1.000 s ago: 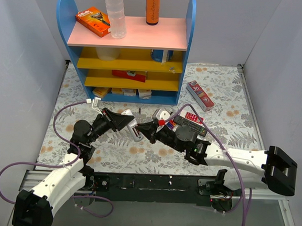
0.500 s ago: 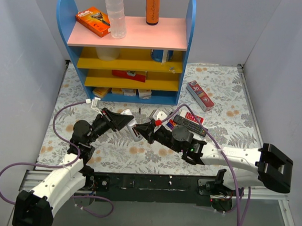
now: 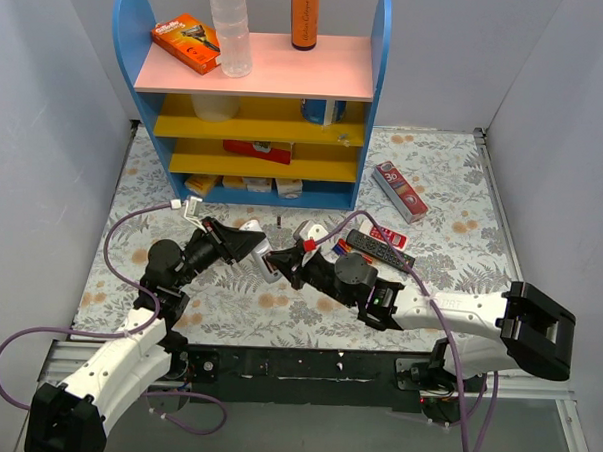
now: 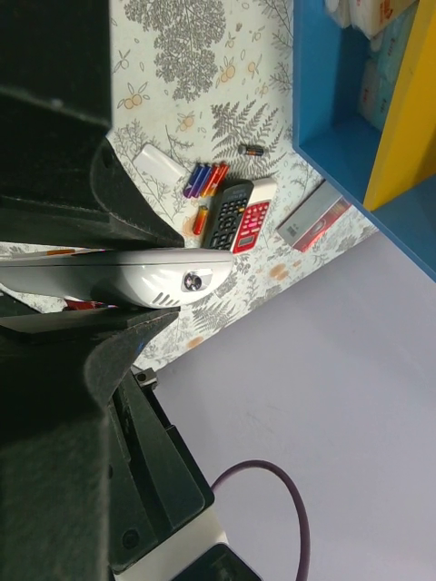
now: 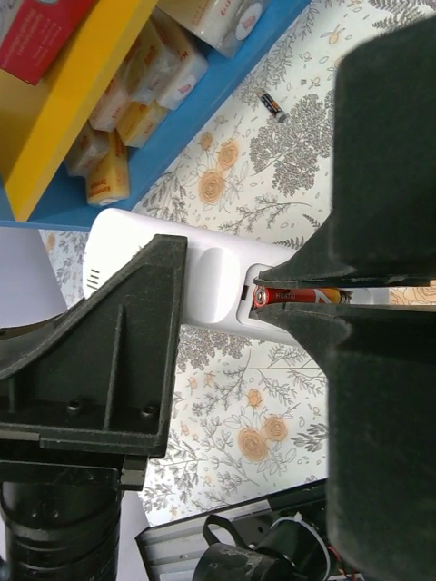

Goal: Load the batteries into the remote control
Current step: Load the battery into the remote control.

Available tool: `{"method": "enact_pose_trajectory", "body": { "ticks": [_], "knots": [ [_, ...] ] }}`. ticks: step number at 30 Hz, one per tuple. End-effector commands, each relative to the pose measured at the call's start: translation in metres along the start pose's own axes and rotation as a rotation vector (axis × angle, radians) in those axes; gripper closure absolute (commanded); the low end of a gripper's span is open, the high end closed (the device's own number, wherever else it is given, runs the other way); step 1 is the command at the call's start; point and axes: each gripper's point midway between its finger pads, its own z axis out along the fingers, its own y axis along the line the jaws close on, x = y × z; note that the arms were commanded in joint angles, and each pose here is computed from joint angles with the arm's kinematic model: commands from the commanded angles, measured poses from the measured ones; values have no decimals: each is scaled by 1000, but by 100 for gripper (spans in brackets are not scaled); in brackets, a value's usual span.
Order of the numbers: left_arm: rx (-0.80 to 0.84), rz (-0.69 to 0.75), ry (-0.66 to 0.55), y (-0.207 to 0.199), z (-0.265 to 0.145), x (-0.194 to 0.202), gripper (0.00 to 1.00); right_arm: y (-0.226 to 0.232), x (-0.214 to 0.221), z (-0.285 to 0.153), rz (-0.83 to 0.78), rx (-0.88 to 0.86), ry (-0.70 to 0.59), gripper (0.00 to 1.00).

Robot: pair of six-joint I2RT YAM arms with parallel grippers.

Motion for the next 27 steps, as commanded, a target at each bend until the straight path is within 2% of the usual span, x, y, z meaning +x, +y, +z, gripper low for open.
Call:
{"method": "enact_pose_trajectory", "body": {
  "ticks": [1,14,27],
  "knots": [
    [48,65,-36,-19,-1,-15,100,-9,9,5,21,56,30,99],
    [49,62,-28,-18,-2,-12,100,-14,18,10,73,100,28,86],
    [9,29,29,-7,4,-3,100,-16,18,15,55,116,40,83]
  ]
}}
